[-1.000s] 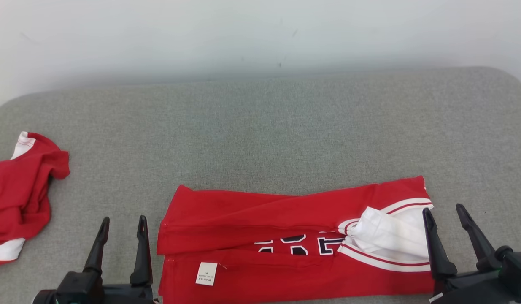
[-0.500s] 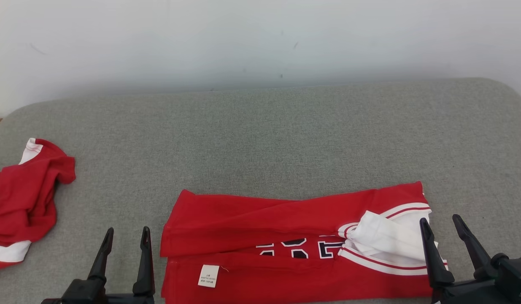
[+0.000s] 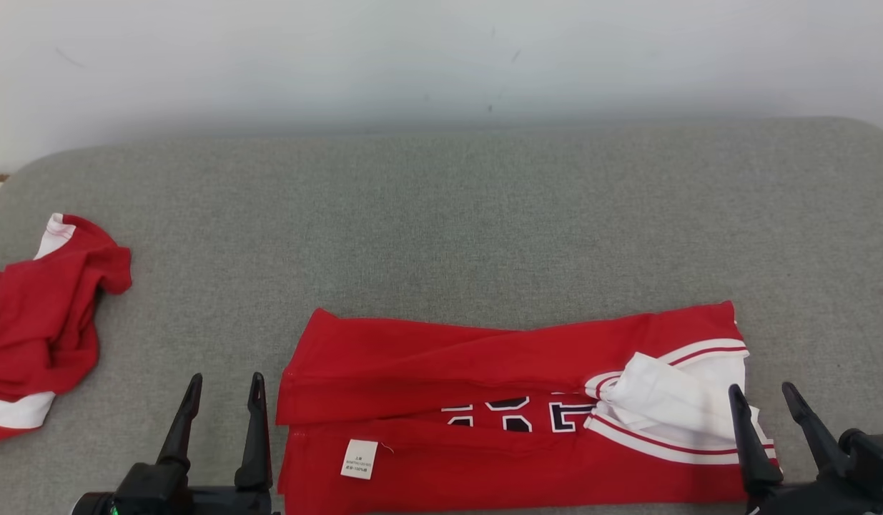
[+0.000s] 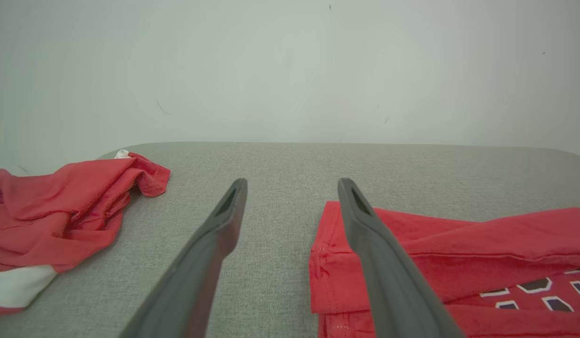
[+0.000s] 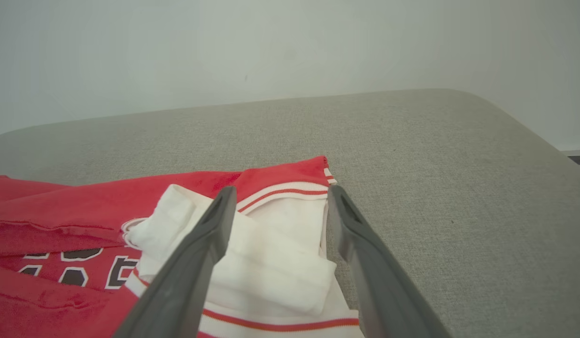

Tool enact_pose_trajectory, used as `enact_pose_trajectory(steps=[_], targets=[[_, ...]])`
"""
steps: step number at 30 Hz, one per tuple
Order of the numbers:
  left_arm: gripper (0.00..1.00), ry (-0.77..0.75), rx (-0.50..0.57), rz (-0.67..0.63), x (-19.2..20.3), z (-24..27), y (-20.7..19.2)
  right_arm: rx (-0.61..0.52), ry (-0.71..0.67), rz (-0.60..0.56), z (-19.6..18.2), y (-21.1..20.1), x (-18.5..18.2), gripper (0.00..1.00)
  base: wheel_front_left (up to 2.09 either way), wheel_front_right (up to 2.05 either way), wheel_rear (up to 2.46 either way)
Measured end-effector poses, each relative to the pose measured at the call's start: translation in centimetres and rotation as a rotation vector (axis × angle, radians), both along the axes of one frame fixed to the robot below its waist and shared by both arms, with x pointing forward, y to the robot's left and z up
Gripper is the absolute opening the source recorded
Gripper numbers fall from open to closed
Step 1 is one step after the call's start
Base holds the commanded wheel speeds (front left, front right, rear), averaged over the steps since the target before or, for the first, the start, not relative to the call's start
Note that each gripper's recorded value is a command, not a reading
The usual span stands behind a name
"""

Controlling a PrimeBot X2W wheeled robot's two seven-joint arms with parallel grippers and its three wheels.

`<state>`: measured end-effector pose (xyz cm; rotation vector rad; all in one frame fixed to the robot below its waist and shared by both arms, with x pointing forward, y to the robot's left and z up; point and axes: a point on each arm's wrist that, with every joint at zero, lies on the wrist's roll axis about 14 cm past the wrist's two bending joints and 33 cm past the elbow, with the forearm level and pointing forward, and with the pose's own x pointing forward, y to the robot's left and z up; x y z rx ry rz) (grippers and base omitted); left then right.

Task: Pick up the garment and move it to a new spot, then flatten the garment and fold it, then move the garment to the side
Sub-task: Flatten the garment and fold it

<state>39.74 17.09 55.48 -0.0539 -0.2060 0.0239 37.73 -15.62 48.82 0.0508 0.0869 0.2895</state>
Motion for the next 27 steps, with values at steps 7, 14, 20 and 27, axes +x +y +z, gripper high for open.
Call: enact_pose_trajectory(steps=[7,14,20,27], targets=[[1.00,0.023,-0.003,-0.022,1.2,-0.9,-0.8,0.004,0.139,-0.046,-4.9,-1.6,0.7,1.00,0.00,0.00,0.00],[1.00,0.042,-0.002,-0.042,2.5,-1.9,-1.4,0.013,0.274,-0.074,-9.5,-2.4,0.7,1.00,0.00,0.00,0.00],[1.00,0.041,0.007,-0.047,3.0,-1.9,-1.5,0.050,0.299,-0.063,-10.3,-1.9,1.0,0.00,0.00,0.00,0.00],[1.00,0.032,0.003,-0.044,3.3,-1.7,-1.5,0.098,0.298,-0.076,-10.0,-2.2,0.8,0.00,0.00,0.00,0.00]])
